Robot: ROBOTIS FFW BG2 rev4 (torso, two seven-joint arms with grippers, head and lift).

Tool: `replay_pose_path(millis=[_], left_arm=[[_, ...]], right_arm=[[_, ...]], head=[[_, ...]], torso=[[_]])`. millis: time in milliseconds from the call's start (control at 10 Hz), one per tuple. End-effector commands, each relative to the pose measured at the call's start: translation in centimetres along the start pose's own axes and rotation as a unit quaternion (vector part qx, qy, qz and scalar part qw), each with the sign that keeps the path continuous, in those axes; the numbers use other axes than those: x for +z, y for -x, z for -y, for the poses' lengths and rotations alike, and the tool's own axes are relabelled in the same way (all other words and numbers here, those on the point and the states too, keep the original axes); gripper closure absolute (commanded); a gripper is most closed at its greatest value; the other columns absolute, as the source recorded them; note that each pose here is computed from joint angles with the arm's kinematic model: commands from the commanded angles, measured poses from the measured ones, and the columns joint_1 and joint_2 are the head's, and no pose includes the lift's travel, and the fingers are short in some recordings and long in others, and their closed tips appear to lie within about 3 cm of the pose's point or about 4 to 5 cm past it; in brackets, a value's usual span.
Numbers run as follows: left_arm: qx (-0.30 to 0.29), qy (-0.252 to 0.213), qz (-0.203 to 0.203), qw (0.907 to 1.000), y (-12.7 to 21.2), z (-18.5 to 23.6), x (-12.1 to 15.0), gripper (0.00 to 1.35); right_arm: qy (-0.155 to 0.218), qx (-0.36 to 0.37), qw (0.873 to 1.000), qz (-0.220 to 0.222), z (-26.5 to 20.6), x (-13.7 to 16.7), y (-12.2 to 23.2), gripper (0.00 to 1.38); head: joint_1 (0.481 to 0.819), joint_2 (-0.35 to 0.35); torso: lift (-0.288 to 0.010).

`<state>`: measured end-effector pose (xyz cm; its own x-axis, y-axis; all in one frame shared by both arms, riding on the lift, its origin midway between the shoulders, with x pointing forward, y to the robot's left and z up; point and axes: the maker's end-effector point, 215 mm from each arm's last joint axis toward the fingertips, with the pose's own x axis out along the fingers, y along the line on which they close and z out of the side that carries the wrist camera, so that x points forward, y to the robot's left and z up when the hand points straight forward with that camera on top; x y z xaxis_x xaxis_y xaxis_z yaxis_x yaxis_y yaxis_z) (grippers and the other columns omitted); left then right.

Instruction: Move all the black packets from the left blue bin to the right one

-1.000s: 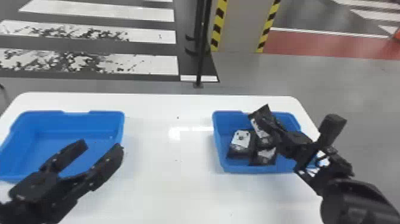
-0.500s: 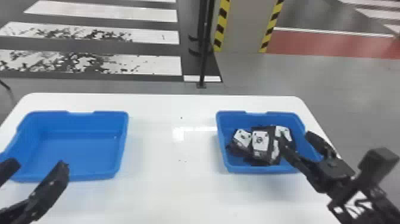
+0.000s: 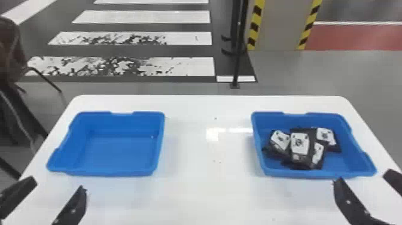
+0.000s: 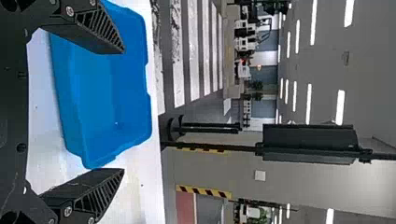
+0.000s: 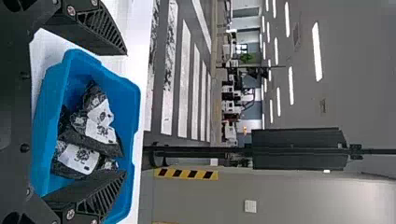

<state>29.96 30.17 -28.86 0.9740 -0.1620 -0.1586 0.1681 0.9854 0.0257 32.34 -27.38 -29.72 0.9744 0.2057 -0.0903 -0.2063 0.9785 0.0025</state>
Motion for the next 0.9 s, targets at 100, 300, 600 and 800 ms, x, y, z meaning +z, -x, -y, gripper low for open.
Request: replay_pose_path(millis=[100,300,600,800], left_arm=[[0.007,-0.027,0.003,0.9996,0.4,-0.6,0.3,0.14],[0.007,-0.030,0.023,0.9993,-0.1,-0.6,1.2,0.14],[0.009,-0.027,0.032,0.9991,-0.3,-0.8,1.4,0.14],[0.009,-0.023,0.032,0.9992,-0.4,-0.8,1.2,0.14]], right_arm=[[-0.003,0.013,1.000,-0.007,-1.8,0.2,1.0,0.12],[-0.016,0.014,1.000,-0.004,-1.9,-0.3,0.5,0.12],[-0.024,0.022,0.999,0.002,-2.1,-0.4,-0.1,0.12],[-0.037,0.031,0.999,0.006,-2.8,-0.3,-0.4,0.12]], head=[[0.695,0.073],[0.695,0.095],[0.695,0.101],[0.695,0.105]], torso=[[-0.140],[-0.140],[-0.140],[-0.140]])
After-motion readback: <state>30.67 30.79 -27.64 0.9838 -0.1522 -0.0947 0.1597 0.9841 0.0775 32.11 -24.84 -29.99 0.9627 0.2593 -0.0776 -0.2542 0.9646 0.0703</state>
